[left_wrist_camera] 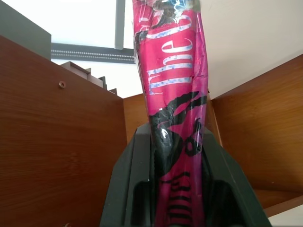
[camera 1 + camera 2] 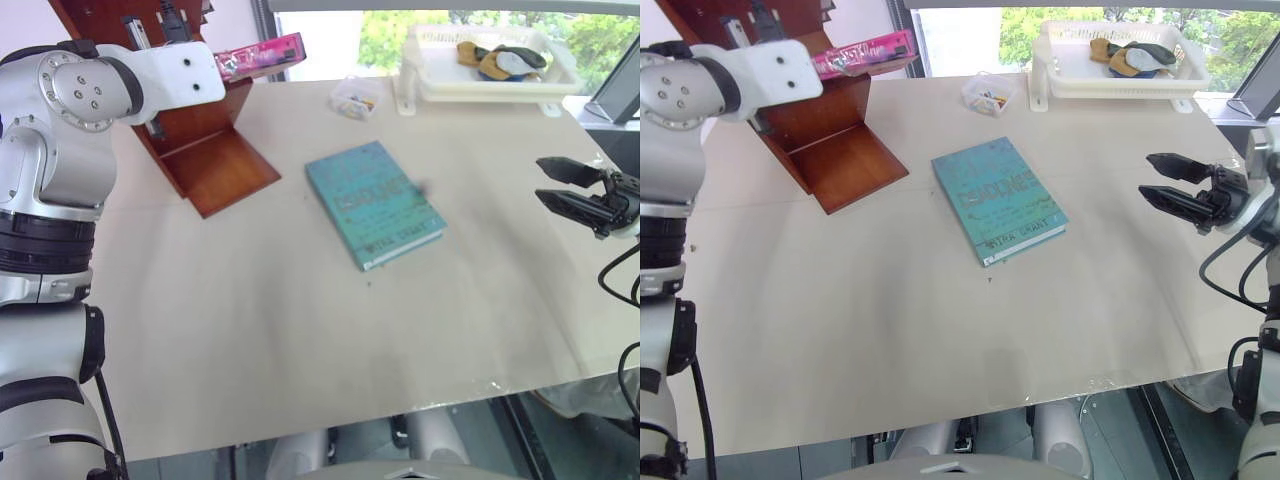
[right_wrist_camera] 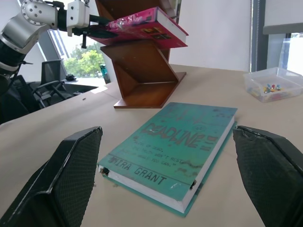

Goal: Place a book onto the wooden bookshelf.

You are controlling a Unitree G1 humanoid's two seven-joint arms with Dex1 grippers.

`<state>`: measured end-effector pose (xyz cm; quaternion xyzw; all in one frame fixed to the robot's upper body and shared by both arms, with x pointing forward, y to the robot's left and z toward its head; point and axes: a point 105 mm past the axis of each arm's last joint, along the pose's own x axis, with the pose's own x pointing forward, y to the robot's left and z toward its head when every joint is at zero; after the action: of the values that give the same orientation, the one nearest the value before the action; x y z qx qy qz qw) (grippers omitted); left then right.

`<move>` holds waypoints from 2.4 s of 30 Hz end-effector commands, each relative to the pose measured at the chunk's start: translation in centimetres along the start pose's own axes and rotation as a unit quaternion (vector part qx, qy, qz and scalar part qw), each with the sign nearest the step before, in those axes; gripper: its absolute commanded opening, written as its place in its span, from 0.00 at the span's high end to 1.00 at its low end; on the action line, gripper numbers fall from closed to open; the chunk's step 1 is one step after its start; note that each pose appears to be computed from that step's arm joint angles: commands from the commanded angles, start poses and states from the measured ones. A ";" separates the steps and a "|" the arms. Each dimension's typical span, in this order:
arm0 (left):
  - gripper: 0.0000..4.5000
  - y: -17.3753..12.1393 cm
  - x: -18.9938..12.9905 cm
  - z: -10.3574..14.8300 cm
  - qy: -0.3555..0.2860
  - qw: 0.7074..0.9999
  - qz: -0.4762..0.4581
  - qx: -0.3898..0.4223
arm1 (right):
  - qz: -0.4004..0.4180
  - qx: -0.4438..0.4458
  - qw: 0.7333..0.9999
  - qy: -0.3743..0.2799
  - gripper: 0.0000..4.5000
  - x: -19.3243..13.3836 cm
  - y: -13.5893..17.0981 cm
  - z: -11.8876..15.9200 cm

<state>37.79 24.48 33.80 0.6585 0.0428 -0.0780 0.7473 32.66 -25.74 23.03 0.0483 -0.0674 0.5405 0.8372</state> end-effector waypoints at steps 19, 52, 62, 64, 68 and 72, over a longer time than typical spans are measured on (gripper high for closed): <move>0.11 1.9 -0.3 -1.6 0.041 0.996 0.061 -0.042 | 0.043 -0.055 0.998 0.010 0.00 0.6 0.2 2.8; 0.11 4.9 -11.7 2.9 -0.266 0.877 -0.054 -0.397 | -0.010 -0.010 0.998 0.063 0.00 -5.1 2.2 1.4; 0.11 -5.9 -9.7 8.6 -0.322 0.728 -0.270 -0.542 | -0.033 -0.001 0.996 0.079 0.00 -6.4 3.3 0.3; 0.11 -8.3 -9.1 8.4 -0.300 0.723 -0.288 -0.552 | -0.041 0.002 0.994 0.098 0.00 -6.8 3.6 -0.6; 0.11 -12.5 -8.8 8.3 -0.291 0.693 -0.317 -0.579 | -0.057 0.013 0.989 0.136 0.00 -7.6 4.5 -2.8; 0.11 -16.4 -7.5 6.3 -0.230 0.725 -0.288 -0.582 | -0.082 0.024 0.978 0.191 0.00 -8.8 5.3 -5.5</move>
<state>27.05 16.50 19.17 -0.0248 0.1252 -0.4146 0.9010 24.65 -30.50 15.57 -0.0033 0.1235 0.4789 0.8691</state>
